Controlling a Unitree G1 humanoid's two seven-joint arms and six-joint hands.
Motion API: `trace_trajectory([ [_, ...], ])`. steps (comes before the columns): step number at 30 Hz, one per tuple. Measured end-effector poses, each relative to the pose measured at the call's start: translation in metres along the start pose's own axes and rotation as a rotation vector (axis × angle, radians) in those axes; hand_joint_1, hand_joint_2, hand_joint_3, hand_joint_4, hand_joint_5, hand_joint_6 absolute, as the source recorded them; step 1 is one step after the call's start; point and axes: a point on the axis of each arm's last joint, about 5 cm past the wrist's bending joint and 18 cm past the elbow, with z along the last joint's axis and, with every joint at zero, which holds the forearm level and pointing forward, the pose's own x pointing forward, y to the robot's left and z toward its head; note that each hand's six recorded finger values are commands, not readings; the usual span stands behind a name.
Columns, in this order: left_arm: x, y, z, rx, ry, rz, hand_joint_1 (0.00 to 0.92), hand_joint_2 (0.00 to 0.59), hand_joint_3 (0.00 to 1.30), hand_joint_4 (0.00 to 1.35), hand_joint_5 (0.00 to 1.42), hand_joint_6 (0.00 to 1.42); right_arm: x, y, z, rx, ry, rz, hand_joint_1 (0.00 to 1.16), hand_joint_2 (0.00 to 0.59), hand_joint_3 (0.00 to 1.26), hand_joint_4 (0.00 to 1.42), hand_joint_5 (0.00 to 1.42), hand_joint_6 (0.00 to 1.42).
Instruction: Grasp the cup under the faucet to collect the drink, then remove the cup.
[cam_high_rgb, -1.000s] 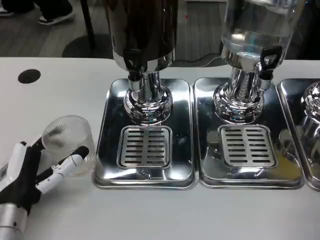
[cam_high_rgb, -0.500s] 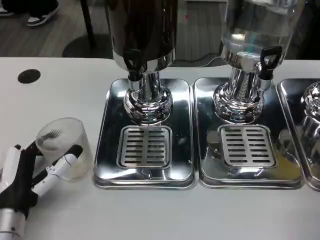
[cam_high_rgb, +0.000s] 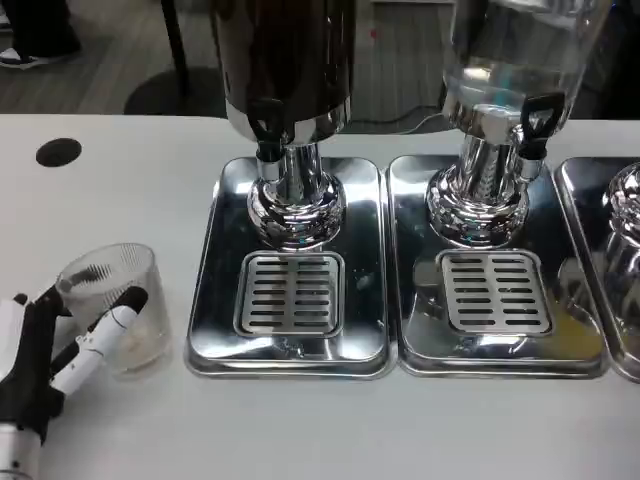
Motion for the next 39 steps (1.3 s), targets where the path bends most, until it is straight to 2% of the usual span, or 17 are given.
trace_trajectory([
  [8,0.000,0.002,0.0027,-0.009,-0.015,0.027,0.015,0.300,0.31,0.51,0.33,0.00,0.000,0.0001,0.0000,0.000,0.001,0.000,0.72,0.569,0.40,0.31,0.25,0.18],
  [16,0.006,0.007,0.0150,-0.006,-0.081,0.056,0.014,0.308,0.36,0.51,0.33,0.00,0.000,0.0002,0.0000,0.001,0.002,0.000,0.72,0.569,0.40,0.31,0.25,0.18],
  [33,0.027,0.011,0.0362,0.025,-0.111,0.090,0.014,0.311,0.39,0.51,0.33,0.00,-0.001,0.0000,-0.0002,0.004,0.006,-0.001,0.72,0.569,0.40,0.32,0.25,0.18],
  [39,0.033,0.001,0.0479,0.051,-0.134,0.072,0.019,0.310,0.39,0.51,0.33,0.00,-0.002,-0.0002,-0.0003,0.008,0.009,-0.003,0.72,0.569,0.40,0.32,0.25,0.18],
])
